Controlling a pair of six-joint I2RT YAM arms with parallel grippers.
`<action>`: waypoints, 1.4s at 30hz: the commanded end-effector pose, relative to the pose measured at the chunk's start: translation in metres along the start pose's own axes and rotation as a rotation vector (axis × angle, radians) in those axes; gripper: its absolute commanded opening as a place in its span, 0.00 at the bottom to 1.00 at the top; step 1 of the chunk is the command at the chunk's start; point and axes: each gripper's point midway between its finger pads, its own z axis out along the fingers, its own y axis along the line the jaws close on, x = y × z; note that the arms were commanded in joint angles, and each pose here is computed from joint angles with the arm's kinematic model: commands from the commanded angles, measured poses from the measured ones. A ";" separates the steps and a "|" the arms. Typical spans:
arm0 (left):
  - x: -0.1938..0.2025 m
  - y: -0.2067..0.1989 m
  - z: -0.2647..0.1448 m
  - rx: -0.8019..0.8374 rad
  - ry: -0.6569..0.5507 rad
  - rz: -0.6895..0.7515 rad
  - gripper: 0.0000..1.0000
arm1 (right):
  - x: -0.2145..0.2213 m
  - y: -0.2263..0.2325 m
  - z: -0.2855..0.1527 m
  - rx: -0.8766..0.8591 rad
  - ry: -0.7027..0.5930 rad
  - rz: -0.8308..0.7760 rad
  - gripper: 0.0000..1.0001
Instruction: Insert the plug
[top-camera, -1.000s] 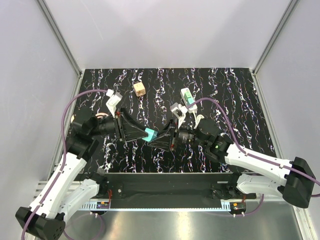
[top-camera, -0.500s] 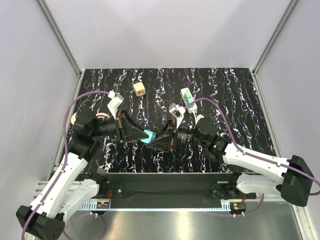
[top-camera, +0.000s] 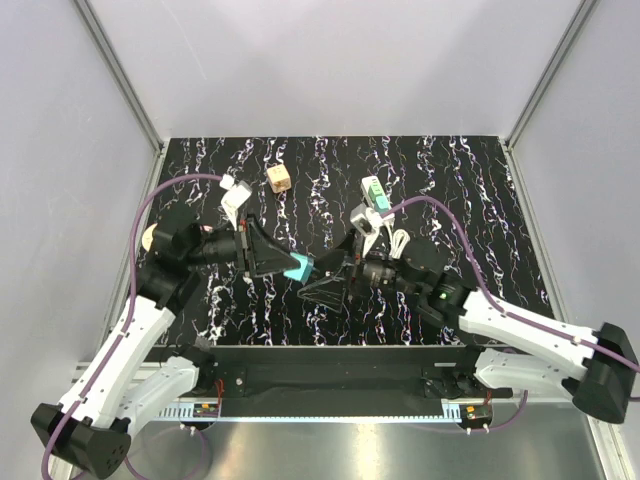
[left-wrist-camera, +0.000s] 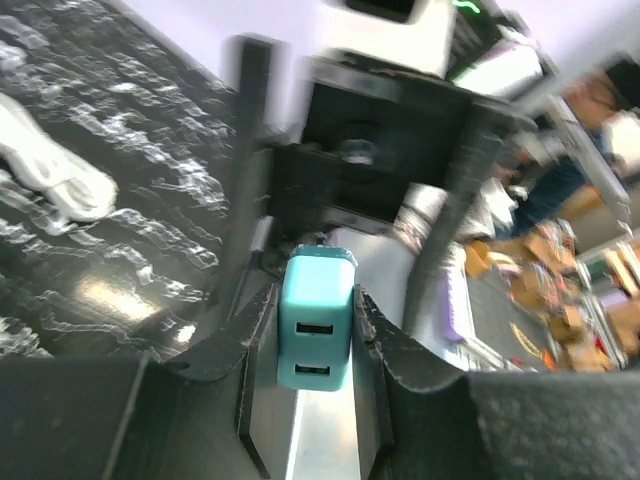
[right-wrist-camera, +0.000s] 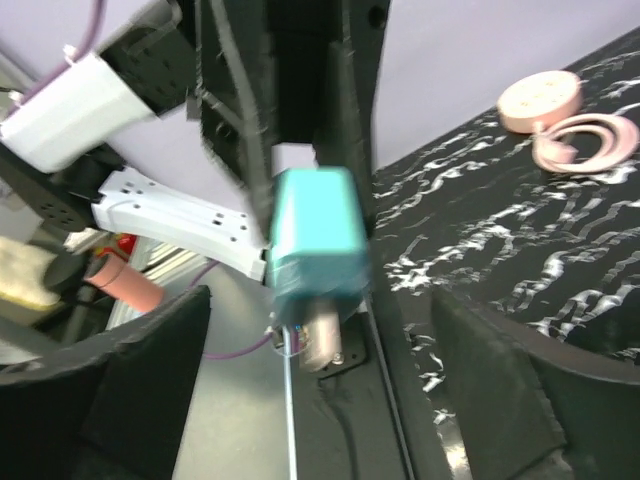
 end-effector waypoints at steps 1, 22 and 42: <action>-0.019 0.030 -0.007 -0.217 -0.020 0.010 0.00 | -0.027 0.001 -0.018 0.081 -0.070 -0.093 1.00; -0.091 0.250 -0.307 -1.750 -0.245 -0.266 0.00 | -0.031 -0.017 -0.080 0.295 -0.173 -0.144 1.00; -0.087 0.356 -0.346 -1.744 -0.202 -0.510 0.00 | -0.026 -0.043 -0.083 0.427 -0.171 -0.092 1.00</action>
